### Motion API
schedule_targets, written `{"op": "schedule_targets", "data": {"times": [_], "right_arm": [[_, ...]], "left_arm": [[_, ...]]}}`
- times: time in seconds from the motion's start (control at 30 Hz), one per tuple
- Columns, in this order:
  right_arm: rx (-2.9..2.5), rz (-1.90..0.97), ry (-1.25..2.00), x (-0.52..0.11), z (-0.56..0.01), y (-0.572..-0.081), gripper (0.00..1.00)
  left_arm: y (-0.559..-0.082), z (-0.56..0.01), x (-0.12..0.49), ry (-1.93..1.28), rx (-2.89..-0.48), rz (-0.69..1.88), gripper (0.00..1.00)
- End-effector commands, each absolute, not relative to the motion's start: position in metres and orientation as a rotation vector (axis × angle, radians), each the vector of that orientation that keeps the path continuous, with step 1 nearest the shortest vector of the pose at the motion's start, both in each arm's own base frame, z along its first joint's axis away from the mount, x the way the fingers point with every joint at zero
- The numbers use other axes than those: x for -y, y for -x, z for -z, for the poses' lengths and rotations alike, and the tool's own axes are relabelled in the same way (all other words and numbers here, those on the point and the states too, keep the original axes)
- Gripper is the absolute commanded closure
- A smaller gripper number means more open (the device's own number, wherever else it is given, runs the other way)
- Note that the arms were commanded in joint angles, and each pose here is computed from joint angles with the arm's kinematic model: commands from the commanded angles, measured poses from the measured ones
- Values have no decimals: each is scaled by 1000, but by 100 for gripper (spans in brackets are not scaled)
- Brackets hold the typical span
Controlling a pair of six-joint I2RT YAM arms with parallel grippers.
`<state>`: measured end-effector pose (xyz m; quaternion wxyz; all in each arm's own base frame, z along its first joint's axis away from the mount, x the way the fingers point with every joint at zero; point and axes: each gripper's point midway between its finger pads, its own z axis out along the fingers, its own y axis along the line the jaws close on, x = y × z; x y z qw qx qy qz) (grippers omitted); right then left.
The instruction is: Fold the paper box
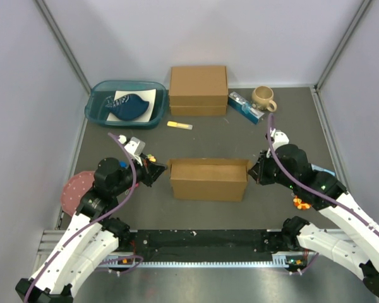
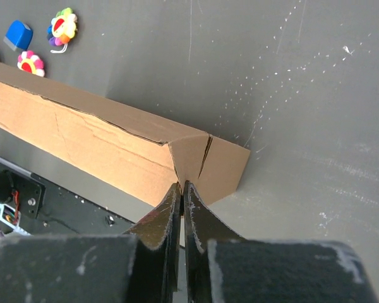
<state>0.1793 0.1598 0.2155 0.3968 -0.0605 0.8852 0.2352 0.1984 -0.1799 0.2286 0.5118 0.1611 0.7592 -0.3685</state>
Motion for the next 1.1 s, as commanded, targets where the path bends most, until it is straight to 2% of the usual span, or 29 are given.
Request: {"op": "schedule_targets", "data": {"times": [0.0,0.43,0.8,1.07], "right_arm": [[-2158,-721,105,-178,-240,-185,100],[-2161,-750,83,-180,-240,-183,100],[-2207,-634,99,-168,-194,-183,100],[-2204,-623,92,-164,-189,-182,100]], "left_arm": [[-197,-233,184,-395,-1796,913,100],[-199,-230,182,-388,-1802,900,100],[-199,-241,183,-348,-1777,928,100],[-202,-264,181,-252,-1720,968,100]]}}
